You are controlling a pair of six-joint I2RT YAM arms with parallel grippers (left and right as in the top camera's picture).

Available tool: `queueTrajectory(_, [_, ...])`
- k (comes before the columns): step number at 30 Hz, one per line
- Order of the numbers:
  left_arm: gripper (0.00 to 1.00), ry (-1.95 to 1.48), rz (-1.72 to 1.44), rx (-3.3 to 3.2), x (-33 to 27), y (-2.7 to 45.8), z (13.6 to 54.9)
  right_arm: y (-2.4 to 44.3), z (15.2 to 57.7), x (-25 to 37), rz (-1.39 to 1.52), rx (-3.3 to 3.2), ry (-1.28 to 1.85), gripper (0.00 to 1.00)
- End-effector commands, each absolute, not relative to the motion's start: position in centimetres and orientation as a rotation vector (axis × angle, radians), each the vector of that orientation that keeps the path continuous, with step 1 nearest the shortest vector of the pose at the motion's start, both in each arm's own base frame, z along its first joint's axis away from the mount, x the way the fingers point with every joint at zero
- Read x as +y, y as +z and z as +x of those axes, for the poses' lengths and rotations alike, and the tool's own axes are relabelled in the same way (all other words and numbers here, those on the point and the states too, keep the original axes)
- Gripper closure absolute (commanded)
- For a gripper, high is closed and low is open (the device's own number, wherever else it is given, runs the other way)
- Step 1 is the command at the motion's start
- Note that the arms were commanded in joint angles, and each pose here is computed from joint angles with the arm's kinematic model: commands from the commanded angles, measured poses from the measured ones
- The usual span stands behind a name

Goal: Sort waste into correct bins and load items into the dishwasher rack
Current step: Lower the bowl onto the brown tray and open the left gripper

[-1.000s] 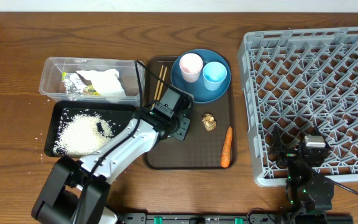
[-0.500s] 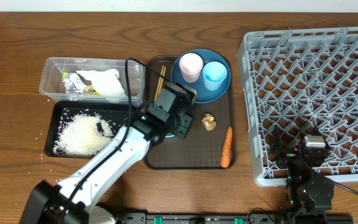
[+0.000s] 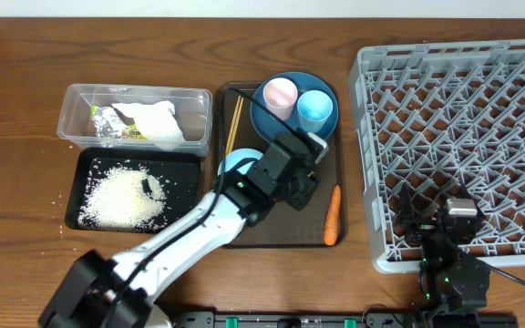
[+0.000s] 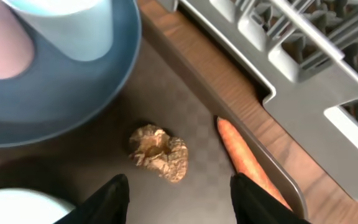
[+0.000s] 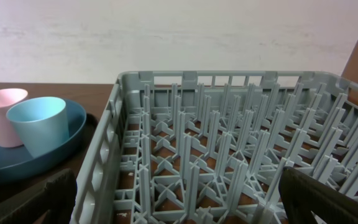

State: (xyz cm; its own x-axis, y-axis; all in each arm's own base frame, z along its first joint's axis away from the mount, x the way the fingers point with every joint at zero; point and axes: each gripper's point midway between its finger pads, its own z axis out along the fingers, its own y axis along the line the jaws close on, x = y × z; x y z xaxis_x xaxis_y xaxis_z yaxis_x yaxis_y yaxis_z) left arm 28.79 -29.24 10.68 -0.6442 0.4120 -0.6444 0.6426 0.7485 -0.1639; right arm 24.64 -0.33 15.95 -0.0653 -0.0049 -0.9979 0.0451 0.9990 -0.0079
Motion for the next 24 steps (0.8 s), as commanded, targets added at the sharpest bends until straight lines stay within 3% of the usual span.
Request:
queueTrajectory(1, [0.46, -0.524, 0.792, 2.357, -30.5, 9.9, 29.1, 15.8, 24.6, -0.7, 0.047, 1.639, -0.051, 0.01])
queueTrajectory(12, [0.47, -0.513, 0.623, 2.455, -31.4, 5.2, 30.6, 15.8, 24.6, -0.7, 0.047, 1.639, -0.051, 0.01])
queueTrajectory(24, [0.47, -0.444, 0.671, 2.431, -30.9, 4.8, 31.1, 15.8, 24.6, -0.7, 0.047, 1.639, -0.051, 0.01])
